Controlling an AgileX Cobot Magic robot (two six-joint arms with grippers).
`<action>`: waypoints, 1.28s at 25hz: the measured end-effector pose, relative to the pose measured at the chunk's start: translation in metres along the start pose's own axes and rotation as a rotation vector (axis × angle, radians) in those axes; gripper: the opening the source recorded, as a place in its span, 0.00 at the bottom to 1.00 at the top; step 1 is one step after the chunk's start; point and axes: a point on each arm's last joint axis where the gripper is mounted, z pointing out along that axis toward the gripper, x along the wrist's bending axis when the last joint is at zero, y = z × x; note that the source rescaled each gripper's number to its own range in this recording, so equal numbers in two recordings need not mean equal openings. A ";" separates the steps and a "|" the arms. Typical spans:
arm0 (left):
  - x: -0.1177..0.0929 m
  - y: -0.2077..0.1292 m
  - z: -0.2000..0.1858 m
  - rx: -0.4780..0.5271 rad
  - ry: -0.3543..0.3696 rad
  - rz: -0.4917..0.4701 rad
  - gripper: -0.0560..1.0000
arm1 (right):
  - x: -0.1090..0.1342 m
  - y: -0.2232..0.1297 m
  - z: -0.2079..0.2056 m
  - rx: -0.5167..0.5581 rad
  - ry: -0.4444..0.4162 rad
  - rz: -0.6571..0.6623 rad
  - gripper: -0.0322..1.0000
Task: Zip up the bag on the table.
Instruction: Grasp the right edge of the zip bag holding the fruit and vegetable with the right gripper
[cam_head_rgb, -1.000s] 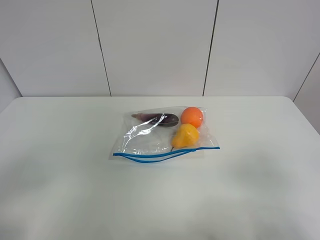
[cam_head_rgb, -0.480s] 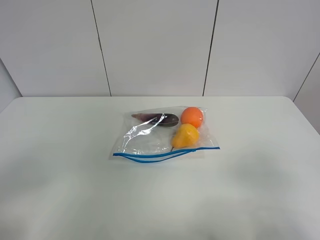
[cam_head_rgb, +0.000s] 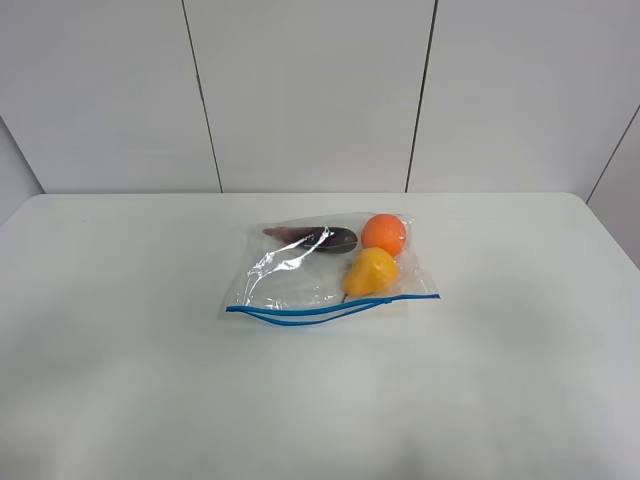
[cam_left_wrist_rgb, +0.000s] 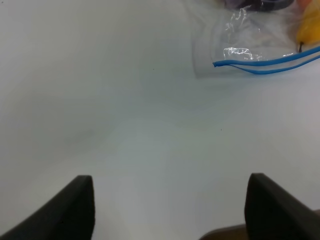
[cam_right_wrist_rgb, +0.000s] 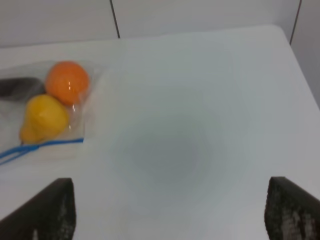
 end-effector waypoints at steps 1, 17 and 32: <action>0.000 0.000 0.000 0.000 0.000 0.000 1.00 | 0.001 0.003 0.003 -0.003 0.001 -0.002 0.85; 0.000 0.000 0.000 0.000 0.001 0.000 1.00 | 0.022 0.045 0.123 0.104 0.084 0.208 0.79; 0.000 0.000 0.000 0.000 0.001 0.000 1.00 | 0.036 0.014 0.237 0.437 0.064 0.390 0.78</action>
